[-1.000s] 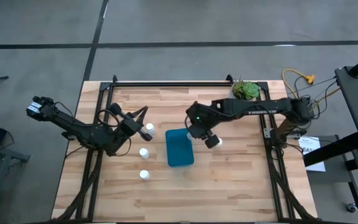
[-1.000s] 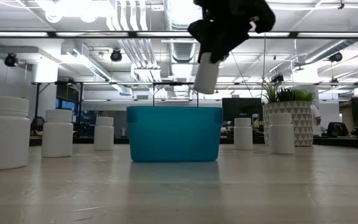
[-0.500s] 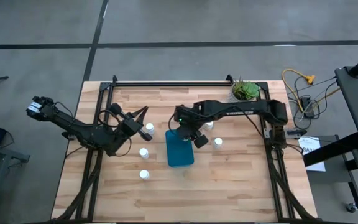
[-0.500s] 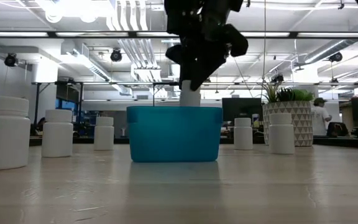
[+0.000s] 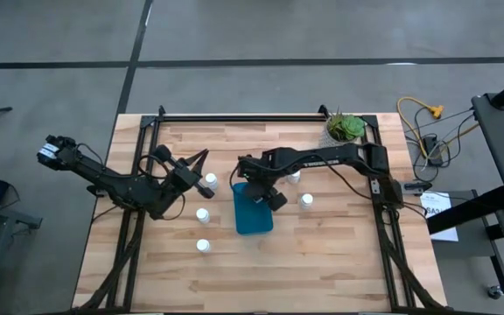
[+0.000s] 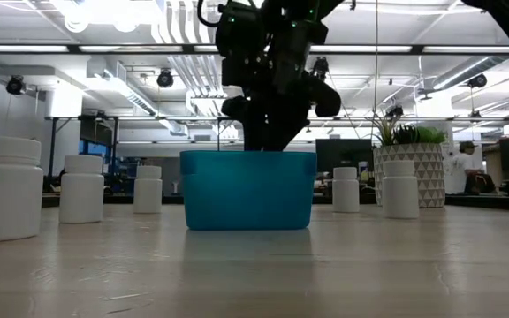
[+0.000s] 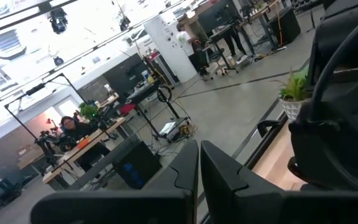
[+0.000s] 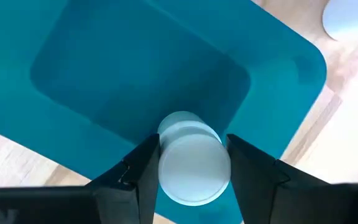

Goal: Pick and place pill bottles into a basket
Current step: Put the white pill bottle into the blue bin

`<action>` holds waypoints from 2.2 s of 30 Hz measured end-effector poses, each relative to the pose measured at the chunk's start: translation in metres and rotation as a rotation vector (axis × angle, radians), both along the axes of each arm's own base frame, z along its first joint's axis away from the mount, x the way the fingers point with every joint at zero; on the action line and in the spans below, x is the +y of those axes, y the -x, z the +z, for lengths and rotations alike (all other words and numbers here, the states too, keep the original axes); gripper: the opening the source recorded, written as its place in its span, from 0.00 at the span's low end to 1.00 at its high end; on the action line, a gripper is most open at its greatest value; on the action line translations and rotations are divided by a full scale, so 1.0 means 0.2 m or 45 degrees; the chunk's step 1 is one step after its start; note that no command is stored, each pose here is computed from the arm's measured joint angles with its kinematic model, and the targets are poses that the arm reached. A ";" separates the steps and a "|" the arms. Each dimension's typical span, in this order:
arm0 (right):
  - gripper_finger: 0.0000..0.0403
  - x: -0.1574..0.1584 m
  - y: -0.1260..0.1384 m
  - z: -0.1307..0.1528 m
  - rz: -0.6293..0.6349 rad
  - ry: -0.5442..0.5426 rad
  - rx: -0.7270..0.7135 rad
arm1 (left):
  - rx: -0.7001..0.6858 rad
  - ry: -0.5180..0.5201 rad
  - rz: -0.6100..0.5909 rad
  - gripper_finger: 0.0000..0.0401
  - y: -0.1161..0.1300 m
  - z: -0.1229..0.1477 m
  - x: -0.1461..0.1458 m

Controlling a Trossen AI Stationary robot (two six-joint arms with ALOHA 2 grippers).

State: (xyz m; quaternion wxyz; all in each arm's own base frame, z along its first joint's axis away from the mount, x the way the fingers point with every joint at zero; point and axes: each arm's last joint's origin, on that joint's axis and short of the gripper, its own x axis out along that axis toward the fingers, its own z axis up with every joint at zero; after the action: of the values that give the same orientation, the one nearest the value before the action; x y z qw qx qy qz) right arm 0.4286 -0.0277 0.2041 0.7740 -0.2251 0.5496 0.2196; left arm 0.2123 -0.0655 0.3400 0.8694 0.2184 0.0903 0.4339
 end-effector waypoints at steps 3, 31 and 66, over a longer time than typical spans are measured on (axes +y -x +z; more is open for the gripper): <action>0.37 -0.01 0.00 -0.01 0.001 0.004 -0.004 | 0.000 0.000 0.000 0.00 0.00 0.00 0.00; 0.50 -0.07 0.03 -0.05 -0.063 0.007 0.037 | 0.000 0.000 -0.001 0.00 0.00 0.00 0.00; 0.56 -0.06 0.06 0.20 -0.139 -0.026 0.154 | 0.001 -0.001 -0.002 0.00 0.00 0.00 0.00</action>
State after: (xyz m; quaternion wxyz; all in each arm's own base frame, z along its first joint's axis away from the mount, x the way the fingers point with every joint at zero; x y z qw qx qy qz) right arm 0.4169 -0.0401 0.2451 0.7525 -0.1731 0.6045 0.1958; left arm 0.2126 -0.0657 0.3397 0.8696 0.2189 0.0904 0.4333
